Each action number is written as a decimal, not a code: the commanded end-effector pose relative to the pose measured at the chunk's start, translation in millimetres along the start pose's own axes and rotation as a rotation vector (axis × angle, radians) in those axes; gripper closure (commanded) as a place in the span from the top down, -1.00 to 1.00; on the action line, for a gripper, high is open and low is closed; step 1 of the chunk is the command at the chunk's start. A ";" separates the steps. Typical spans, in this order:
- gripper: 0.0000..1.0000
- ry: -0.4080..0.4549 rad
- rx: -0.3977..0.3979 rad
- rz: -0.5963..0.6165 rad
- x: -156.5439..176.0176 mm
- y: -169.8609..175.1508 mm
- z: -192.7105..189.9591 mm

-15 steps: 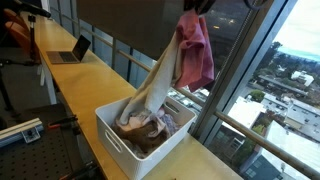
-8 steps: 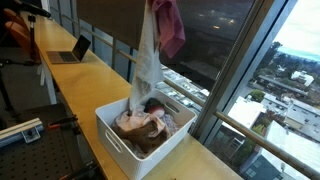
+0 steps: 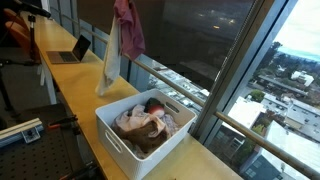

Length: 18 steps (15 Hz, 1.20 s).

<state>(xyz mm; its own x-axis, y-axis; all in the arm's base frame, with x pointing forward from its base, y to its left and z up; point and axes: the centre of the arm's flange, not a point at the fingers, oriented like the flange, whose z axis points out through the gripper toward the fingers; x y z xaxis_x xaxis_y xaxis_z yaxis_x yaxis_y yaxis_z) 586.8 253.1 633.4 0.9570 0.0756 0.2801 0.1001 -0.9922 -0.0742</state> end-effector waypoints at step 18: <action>0.20 -0.243 -0.055 0.005 -53.9 3.7 133.4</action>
<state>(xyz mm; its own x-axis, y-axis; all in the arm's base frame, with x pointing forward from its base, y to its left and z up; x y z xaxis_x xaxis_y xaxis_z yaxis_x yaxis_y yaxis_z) 573.1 264.9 488.8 0.9935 0.1090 0.0337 0.1091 -0.9940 -0.0017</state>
